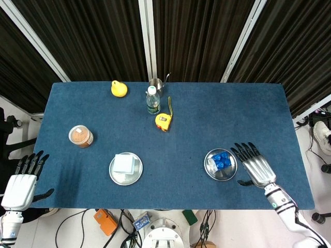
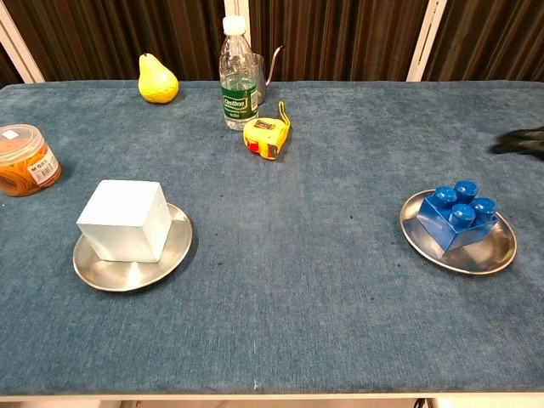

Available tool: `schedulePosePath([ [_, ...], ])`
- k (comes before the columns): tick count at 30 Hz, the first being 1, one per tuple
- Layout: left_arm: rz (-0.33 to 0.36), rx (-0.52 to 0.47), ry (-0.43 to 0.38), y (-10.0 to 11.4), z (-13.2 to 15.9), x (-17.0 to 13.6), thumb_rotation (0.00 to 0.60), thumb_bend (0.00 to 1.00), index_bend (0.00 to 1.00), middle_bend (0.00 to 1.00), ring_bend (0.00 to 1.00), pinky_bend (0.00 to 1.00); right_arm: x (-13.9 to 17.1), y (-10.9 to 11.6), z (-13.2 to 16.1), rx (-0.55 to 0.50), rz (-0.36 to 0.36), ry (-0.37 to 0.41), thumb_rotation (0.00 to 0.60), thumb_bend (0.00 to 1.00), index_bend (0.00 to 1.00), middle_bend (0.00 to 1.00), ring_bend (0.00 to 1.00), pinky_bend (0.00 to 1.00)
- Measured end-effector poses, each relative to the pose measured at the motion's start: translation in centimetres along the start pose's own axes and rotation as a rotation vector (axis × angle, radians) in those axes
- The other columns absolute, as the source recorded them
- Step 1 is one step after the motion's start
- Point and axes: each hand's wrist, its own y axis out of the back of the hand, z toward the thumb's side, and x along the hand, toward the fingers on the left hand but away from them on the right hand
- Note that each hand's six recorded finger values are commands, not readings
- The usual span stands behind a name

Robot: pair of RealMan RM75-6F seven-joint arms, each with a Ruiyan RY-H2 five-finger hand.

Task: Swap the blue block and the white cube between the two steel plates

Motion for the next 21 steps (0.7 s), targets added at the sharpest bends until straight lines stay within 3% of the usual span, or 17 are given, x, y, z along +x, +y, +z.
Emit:
schedulePosePath([
  [5, -0.002, -0.001, 0.007, 0.0, -0.1, 0.1, 0.600, 0.06, 0.07, 0.00, 0.00, 0.05, -4.2, 0.2, 2.0, 0.048, 0.047, 0.040, 0.490, 0.35, 0.00, 0.00, 0.00, 0.00],
  [10, -0.001, -0.002, 0.007, 0.0, -0.2, 0.1, 0.600, 0.06, 0.07, 0.00, 0.00, 0.05, -5.9, -0.3, 2.8, 0.054, 0.077, 0.051, 0.491, 0.42, 0.07, 0.05, 0.00, 0.00],
  [12, -0.001, -0.003, 0.007, 0.0, -0.2, 0.1, 0.600, 0.06, 0.07, 0.00, 0.00, 0.05, -6.4, -0.5, 3.1, 0.054, 0.086, 0.061, 0.492, 0.44, 0.15, 0.11, 0.03, 0.00],
  [15, 0.005, -0.004, 0.006, 0.1, -0.2, 0.0, 0.600, 0.06, 0.07, 0.00, 0.00, 0.05, -6.6, -0.8, 3.4, 0.051, 0.089, 0.070, 0.541, 0.47, 0.40, 0.29, 0.21, 0.06],
  [17, 0.010, -0.007, 0.005, 0.3, -0.2, -0.1, 0.600, 0.06, 0.07, 0.00, 0.00, 0.05, -6.6, -0.9, 3.4, 0.048, 0.082, 0.074, 0.596, 0.49, 0.58, 0.43, 0.36, 0.17],
  [21, 0.012, -0.012, 0.005, 0.3, -0.3, -0.1, 0.600, 0.06, 0.07, 0.00, 0.00, 0.05, -6.4, -0.9, 3.5, 0.051, 0.063, 0.083, 0.600, 0.50, 0.70, 0.53, 0.46, 0.24],
])
